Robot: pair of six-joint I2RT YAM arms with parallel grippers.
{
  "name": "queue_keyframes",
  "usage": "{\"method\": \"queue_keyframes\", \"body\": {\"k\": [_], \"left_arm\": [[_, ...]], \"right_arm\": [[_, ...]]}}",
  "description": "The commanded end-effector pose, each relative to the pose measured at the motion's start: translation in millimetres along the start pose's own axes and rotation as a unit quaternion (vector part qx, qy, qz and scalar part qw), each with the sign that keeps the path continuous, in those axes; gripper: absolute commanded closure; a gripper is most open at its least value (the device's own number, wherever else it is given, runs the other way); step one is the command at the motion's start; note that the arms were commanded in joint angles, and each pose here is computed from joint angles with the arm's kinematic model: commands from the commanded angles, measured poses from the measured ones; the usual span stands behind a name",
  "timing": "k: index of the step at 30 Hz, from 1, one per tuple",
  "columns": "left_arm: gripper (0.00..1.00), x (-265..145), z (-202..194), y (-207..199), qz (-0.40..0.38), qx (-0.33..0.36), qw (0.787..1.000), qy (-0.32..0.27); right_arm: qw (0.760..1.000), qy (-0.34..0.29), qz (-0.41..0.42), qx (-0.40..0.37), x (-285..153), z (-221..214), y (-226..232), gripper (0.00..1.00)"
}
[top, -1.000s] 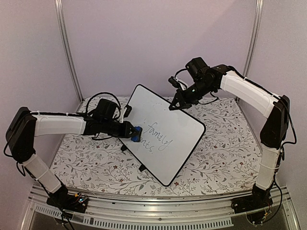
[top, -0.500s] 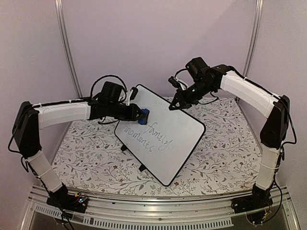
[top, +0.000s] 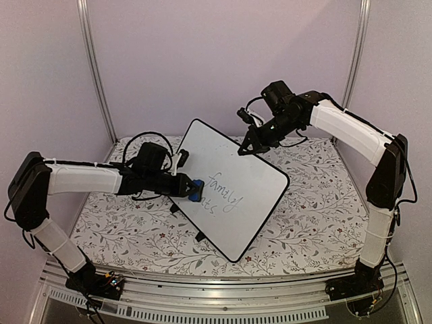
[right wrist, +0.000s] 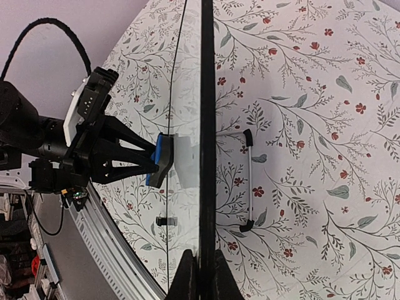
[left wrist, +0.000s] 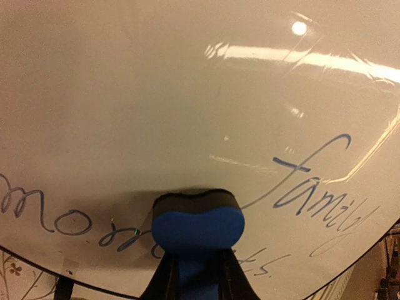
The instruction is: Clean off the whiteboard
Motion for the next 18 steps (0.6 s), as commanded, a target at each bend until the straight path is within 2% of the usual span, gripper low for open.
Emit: {"method": "queue_keyframes", "body": {"k": [1, 10, 18], "left_arm": [[1.0, 10, -17, -2, -0.002, -0.007, 0.999, 0.033], [1.0, 11, 23, -26, -0.023, 0.024, 0.999, 0.001], [1.0, 22, 36, -42, -0.035, 0.034, 0.999, 0.003]], "right_arm": [[0.997, 0.036, -0.013, -0.06, 15, -11, 6, 1.0], [0.997, 0.039, -0.013, -0.058, 19, -11, 5, 1.0], [0.997, 0.039, -0.013, -0.06, 17, -11, 5, 1.0]]}}
Point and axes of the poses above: each gripper's point midway between its finger pads, its own x axis out along the fingers, its own y axis along the line the jaws close on, z = x × y, the point moved 9 cm from there along -x, back along the fingers, and after that the axes turned 1 degree about x, right-handed, at the moved point
